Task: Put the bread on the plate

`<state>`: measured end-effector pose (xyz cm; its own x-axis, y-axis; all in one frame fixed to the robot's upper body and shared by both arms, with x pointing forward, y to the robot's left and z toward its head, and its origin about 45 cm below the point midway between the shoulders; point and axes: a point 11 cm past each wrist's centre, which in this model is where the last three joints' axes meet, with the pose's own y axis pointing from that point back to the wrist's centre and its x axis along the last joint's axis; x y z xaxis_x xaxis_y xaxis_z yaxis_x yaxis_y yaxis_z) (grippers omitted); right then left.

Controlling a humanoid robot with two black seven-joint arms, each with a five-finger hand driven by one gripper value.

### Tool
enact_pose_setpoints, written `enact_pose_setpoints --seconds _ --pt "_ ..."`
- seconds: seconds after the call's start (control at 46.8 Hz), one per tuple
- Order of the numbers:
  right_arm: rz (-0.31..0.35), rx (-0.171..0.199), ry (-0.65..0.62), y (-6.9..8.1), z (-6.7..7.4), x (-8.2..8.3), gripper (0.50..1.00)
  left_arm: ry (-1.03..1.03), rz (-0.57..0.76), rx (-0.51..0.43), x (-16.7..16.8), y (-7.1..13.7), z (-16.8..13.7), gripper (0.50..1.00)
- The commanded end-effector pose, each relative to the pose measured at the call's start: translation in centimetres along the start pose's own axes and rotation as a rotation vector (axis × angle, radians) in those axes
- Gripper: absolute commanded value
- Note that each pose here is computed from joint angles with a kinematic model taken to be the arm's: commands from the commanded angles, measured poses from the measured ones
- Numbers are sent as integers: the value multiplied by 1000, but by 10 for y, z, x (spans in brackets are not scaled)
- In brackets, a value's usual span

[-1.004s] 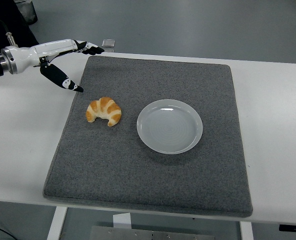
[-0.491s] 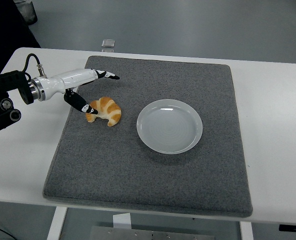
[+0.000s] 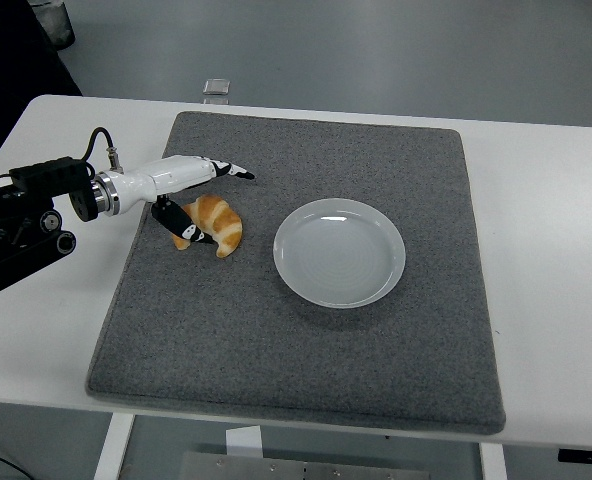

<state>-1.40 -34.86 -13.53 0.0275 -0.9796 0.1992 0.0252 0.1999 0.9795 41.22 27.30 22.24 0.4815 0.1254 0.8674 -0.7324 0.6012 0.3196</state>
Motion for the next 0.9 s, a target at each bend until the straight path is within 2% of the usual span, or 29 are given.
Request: enact_pose_setpoints --seconds 0.0,0.662,0.833,0.876 --pt "0 0 1 0 0 0 952 1 -1 0 -1 0 0 994" --pt "0 0 -1 0 0 0 952 -25 -24 2 -7 1 -1 988" --pt "0 0 1 0 0 0 952 -25 -24 3 -7 1 -2 971" --pt "0 0 1 0 0 0 952 -24 -27 4 -8 1 -2 949"
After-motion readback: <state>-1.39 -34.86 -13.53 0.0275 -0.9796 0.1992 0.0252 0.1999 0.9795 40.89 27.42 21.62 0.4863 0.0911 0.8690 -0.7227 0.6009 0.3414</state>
